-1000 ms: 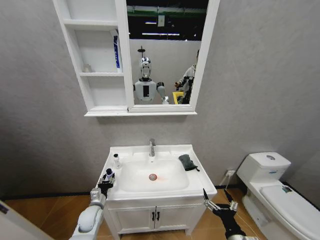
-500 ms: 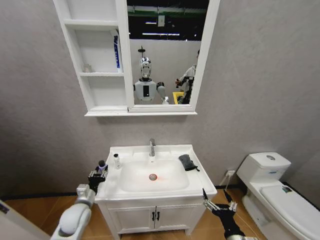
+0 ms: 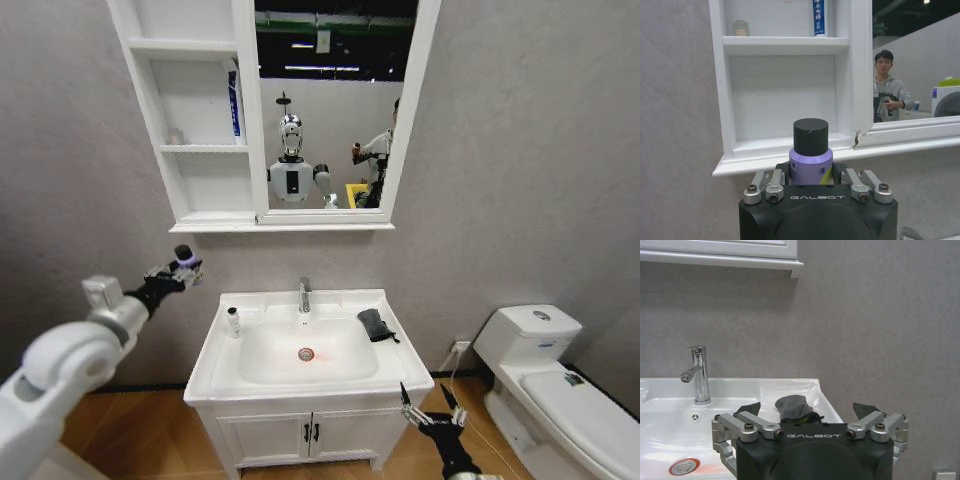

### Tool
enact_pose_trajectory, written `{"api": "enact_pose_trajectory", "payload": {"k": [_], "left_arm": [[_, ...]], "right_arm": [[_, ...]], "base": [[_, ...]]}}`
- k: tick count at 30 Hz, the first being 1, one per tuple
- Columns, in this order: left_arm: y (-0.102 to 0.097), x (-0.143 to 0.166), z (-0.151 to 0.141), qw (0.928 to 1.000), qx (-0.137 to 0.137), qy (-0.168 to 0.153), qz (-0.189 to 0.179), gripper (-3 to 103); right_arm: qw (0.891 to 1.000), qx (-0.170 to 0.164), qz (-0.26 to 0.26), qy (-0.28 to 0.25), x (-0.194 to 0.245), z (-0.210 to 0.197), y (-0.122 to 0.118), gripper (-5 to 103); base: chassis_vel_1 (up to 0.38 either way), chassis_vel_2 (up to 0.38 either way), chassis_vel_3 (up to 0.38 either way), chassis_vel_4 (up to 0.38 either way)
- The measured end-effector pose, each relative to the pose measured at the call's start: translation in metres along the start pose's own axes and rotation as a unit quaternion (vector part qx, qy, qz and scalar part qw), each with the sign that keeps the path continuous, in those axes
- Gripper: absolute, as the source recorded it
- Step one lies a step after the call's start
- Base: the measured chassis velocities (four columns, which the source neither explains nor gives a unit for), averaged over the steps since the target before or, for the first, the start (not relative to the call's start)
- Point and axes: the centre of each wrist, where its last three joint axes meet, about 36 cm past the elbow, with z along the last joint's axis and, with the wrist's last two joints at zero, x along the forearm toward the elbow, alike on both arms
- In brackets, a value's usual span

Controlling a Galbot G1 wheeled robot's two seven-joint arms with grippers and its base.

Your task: Move facial cleanser and shampoo from washbasin to cabinet, then wipe washbasin with towel.

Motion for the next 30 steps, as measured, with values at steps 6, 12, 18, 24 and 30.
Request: {"api": "enact_pose_trajectory", "payload": {"k": [6, 12, 18, 24, 30], "left_arm": [[0.021, -0.034, -0.058, 1.0000, -0.003, 0.007, 0.003, 43], [0.020, -0.099, -0.112, 0.9998, 0.005, 0.015, -0.008, 43], [-0.002, -0.177, -0.146, 0.9991, -0.018, 0.035, -0.017, 43], [-0.007, -0.219, -0.163, 0.9982, -0.029, 0.044, -0.029, 43], [0.005, -0.230, -0.160, 0.9964, -0.049, 0.054, -0.042, 43]], "right_arm": [[1.000, 0.000, -0.001, 0.001, -0.001, 0.002, 0.001, 100], [1.000, 0.000, -0.002, 0.001, -0.002, 0.003, 0.002, 100], [1.000, 0.002, 0.002, 0.003, 0.001, 0.007, -0.002, 100], [1.000, -0.001, 0.007, 0.001, 0.000, 0.010, -0.006, 100], [1.000, -0.003, 0.010, 0.001, -0.001, 0.012, -0.011, 100]], "base": [[0.000, 0.000, 0.000, 0.000], [0.000, 0.000, 0.000, 0.000], [0.000, 0.000, 0.000, 0.000], [0.000, 0.000, 0.000, 0.000], [0.000, 0.000, 0.000, 0.000]]}}
